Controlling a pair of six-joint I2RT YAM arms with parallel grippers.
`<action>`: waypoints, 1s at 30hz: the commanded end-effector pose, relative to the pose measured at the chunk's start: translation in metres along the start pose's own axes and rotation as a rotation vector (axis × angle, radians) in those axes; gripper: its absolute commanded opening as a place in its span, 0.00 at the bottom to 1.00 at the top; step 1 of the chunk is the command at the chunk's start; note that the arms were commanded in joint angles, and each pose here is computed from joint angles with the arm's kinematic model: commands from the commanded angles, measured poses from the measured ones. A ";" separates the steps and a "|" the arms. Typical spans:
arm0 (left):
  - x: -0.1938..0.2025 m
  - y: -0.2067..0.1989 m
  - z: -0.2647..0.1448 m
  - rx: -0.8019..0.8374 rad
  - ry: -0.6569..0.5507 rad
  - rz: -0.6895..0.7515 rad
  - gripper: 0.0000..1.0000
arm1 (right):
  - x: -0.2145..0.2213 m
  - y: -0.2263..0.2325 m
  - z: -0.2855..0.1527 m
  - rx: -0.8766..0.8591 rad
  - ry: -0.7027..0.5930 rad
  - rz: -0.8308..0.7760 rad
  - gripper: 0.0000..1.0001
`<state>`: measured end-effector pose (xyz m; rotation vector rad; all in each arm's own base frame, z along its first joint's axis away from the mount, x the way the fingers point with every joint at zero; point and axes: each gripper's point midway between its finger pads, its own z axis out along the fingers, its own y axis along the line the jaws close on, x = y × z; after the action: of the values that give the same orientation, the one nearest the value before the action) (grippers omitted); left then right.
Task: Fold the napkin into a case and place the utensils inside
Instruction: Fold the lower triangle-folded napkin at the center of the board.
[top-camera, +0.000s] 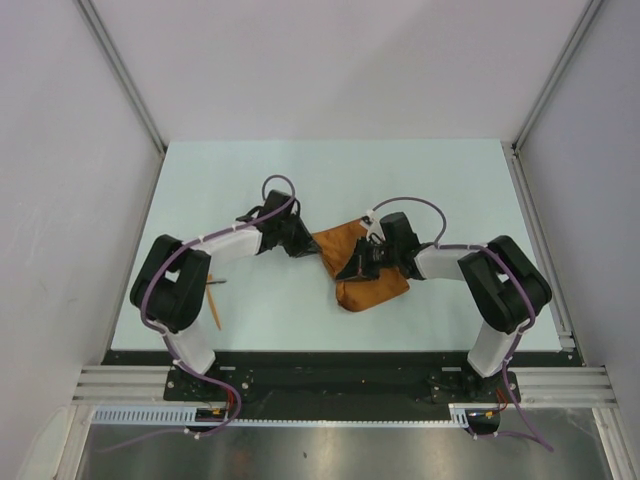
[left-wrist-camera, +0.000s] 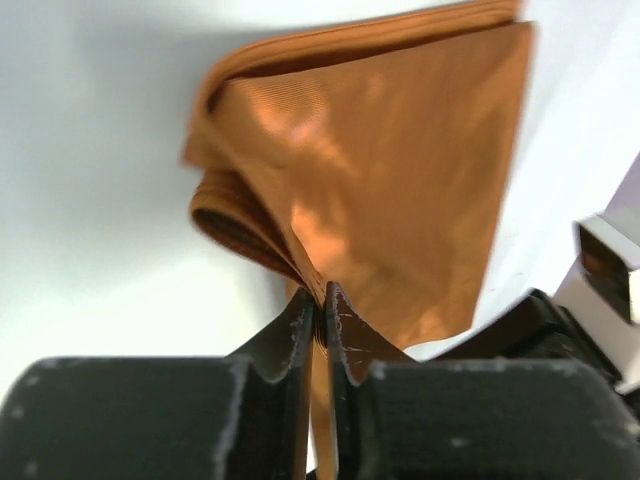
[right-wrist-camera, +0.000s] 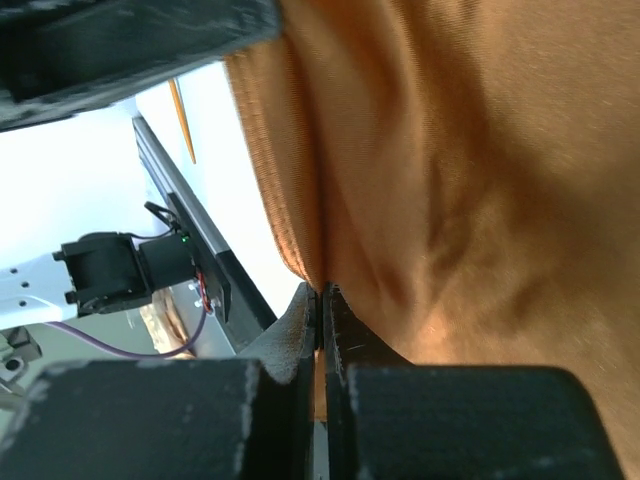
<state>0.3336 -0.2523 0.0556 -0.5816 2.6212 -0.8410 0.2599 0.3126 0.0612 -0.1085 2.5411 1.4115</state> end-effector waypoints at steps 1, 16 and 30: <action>-0.014 -0.037 -0.001 0.011 -0.061 0.095 0.10 | -0.007 0.011 -0.014 -0.045 -0.020 -0.009 0.00; -0.014 -0.079 0.032 -0.031 -0.093 0.146 0.08 | -0.006 -0.038 -0.034 0.021 -0.012 0.061 0.00; -0.008 -0.089 0.059 -0.062 -0.089 0.172 0.09 | -0.009 -0.060 -0.038 0.083 0.019 0.052 0.00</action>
<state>0.3683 -0.3368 0.0498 -0.3770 2.6623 -0.6714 0.2778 0.2507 0.0389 -0.0067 2.5828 1.3348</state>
